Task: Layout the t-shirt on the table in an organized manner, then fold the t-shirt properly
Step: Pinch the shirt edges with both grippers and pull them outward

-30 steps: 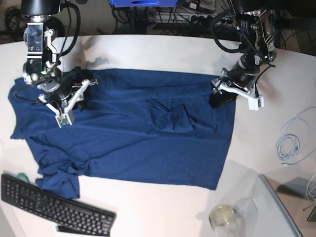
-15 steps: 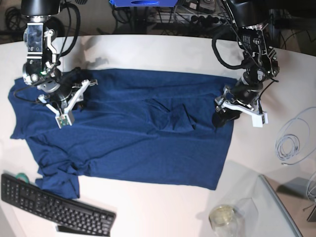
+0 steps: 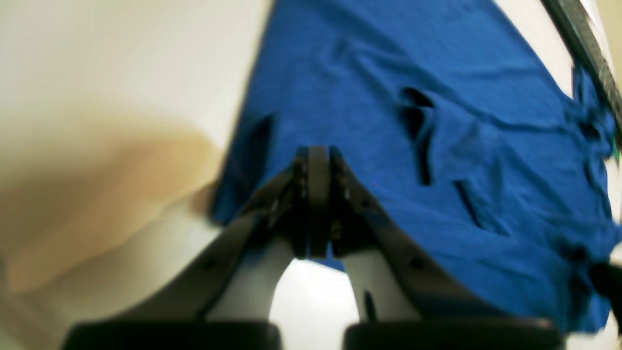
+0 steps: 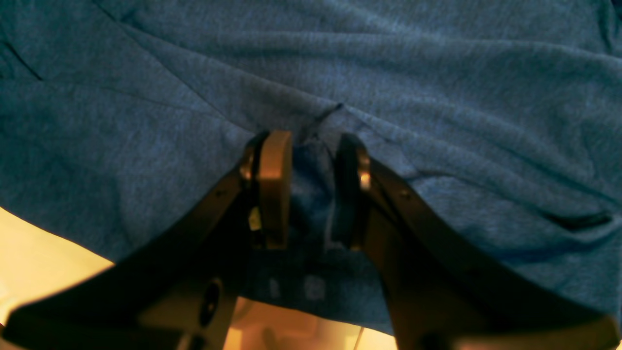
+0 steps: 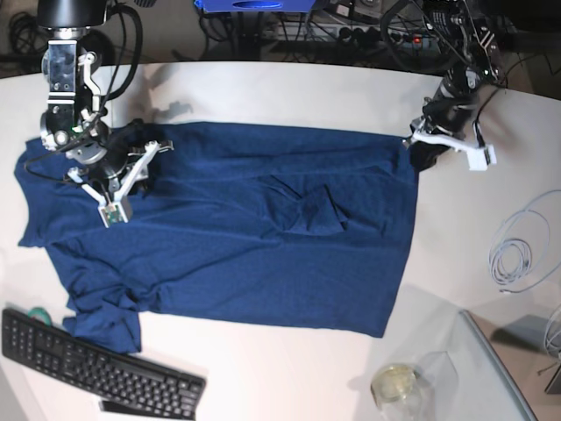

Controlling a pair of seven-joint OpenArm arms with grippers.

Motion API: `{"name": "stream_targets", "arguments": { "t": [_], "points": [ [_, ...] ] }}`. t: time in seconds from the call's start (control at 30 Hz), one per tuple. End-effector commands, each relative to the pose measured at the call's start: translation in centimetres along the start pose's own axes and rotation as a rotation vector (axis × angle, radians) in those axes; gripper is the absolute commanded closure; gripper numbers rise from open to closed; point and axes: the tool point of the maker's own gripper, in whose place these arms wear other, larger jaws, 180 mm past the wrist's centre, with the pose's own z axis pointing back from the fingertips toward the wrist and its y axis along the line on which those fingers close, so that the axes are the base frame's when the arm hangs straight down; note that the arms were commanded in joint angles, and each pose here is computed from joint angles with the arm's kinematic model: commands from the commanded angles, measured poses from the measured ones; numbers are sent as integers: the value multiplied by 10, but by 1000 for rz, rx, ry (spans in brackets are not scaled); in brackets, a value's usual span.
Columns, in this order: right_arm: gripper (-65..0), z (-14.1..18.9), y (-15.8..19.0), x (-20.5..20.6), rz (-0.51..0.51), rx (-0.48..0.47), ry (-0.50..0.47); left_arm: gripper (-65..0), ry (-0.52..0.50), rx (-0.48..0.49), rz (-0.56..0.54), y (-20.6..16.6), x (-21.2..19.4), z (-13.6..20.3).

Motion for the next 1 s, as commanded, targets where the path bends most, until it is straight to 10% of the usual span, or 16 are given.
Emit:
{"name": "stream_targets", "arguments": {
  "t": [0.0,0.2,0.4,0.97],
  "points": [
    [-155,2,-4,13,3,-5,-42,0,-36,-14,1,-1,10,1],
    [-155,2,-3,13,1,-4,-42,0,-20,-9,11,2,4,0],
    [-155,2,-3,12,1,-4,-41,-291,-25,-13,12,0,6,-2],
    [-155,2,-3,12,1,-4,-41,-296,24,-44,38,-10,-9,-20]
  ]
}}
